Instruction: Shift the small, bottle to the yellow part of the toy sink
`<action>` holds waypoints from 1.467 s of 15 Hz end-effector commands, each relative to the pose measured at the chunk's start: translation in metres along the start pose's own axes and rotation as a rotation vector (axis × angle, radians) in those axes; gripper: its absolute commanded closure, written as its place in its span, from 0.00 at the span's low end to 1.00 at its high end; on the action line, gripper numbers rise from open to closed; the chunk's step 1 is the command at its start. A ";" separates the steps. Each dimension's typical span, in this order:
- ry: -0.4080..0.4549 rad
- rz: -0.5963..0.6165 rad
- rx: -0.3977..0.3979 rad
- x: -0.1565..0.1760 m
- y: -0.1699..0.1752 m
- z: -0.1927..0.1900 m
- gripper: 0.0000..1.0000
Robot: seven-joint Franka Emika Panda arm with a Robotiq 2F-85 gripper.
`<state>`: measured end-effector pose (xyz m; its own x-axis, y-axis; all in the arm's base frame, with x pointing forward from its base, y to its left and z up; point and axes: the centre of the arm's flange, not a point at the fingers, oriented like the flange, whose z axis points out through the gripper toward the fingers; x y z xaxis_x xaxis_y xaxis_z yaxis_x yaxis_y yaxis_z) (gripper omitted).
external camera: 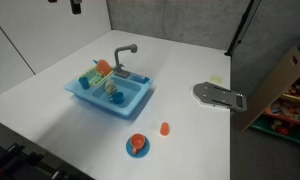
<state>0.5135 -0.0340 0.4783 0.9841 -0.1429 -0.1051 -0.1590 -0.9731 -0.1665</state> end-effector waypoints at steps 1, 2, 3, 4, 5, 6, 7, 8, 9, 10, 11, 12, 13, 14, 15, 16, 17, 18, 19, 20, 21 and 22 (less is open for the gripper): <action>-0.021 0.075 -0.036 0.029 0.001 0.011 0.00; -0.026 0.097 -0.041 0.034 0.004 0.018 0.00; -0.033 0.115 -0.042 0.038 0.007 0.025 0.00; -0.034 0.142 -0.045 0.042 0.010 0.033 0.00; -0.035 0.166 -0.050 0.045 0.014 0.039 0.00; -0.041 0.186 -0.050 0.049 0.018 0.048 0.00; -0.044 0.209 -0.052 0.052 0.021 0.055 0.00; -0.050 0.232 -0.051 0.056 0.025 0.062 0.00; -0.053 0.256 -0.050 0.059 0.029 0.070 0.00; -0.057 0.276 -0.048 0.062 0.033 0.077 0.00; -0.058 0.293 -0.051 0.065 0.037 0.084 0.00; -0.055 0.311 -0.060 0.068 0.040 0.093 0.00; -0.046 0.326 -0.072 0.071 0.043 0.100 0.00; -0.039 0.332 -0.081 0.074 0.045 0.108 0.00; -0.029 0.338 -0.093 0.077 0.046 0.114 0.00; -0.022 0.337 -0.104 0.079 0.047 0.121 0.00; -0.012 0.336 -0.118 0.081 0.049 0.127 0.00; -0.002 0.331 -0.127 0.083 0.050 0.132 0.00; 0.011 0.326 -0.140 0.085 0.051 0.138 0.00; 0.021 0.320 -0.151 0.087 0.051 0.142 0.00; 0.026 0.311 -0.162 0.088 0.051 0.147 0.00; 0.027 0.302 -0.167 0.090 0.051 0.150 0.00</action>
<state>0.5769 -0.0721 0.3200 0.8952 -0.4277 -0.1250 -0.4305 -0.9026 0.0051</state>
